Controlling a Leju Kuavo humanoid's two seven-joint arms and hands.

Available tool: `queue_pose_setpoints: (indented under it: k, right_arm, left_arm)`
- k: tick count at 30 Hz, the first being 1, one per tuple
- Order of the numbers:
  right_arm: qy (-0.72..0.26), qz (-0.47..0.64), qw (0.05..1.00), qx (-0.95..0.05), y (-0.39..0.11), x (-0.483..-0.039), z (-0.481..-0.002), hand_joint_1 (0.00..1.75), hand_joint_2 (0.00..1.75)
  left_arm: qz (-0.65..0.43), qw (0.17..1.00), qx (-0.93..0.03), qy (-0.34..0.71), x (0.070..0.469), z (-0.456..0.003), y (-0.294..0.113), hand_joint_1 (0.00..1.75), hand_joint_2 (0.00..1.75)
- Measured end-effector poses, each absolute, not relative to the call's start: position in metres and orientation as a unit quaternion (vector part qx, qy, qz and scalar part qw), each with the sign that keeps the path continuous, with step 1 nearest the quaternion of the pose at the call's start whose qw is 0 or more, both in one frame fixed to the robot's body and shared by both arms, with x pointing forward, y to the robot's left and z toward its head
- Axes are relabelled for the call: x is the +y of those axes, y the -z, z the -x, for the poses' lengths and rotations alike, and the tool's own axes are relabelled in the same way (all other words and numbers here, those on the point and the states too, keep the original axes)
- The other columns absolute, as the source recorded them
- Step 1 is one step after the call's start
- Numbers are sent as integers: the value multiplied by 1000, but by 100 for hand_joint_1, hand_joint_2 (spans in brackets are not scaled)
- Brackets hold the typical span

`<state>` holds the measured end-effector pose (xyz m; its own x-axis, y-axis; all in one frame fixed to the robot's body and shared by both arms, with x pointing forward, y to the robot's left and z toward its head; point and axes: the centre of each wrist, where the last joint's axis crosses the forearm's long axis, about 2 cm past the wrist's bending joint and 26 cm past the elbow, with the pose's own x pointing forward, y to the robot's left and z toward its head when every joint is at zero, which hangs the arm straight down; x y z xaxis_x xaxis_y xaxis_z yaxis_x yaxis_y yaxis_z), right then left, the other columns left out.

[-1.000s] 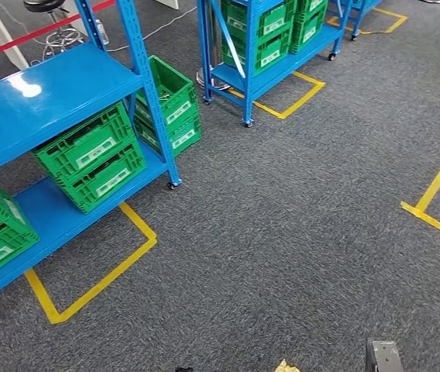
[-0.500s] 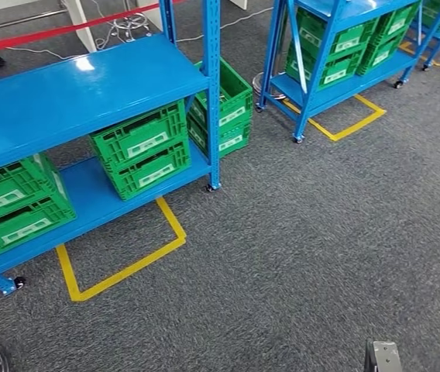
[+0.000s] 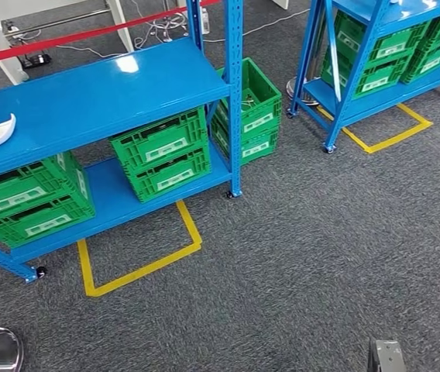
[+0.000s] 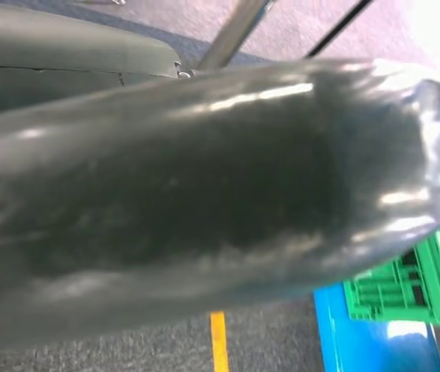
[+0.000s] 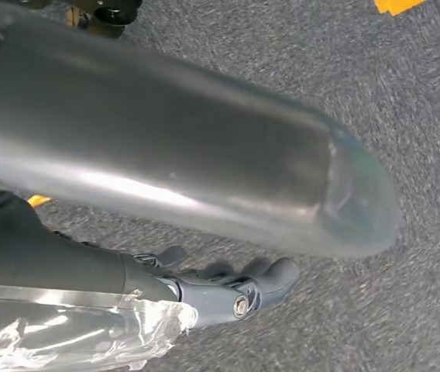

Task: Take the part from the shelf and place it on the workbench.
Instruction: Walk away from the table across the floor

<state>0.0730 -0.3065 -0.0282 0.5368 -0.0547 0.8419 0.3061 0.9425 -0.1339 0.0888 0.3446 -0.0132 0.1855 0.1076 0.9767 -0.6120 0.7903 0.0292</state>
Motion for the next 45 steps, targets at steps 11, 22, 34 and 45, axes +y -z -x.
queue_pose_setpoints:
  k: [11, 22, 34, 45]
  right_arm:
    - [100, 135, 863, -477, 28, -305, -77, 0, 0]
    - [93, 130, 863, -479, 27, -304, -78, 0, 0]
    - [87, 130, 864, -478, 27, -306, -78, 0, 0]
    - [89, 131, 864, -478, 27, -305, -77, 0, 0]
  left_arm:
    - [-217, 734, -593, -249, 345, -88, 13, 0, 0]
    - [-221, 734, -592, -250, 345, -88, 13, 0, 0]
    - [-223, 732, -591, -255, 344, -89, 13, 0, 0]
    - [-225, 732, -590, -255, 344, -89, 13, 0, 0]
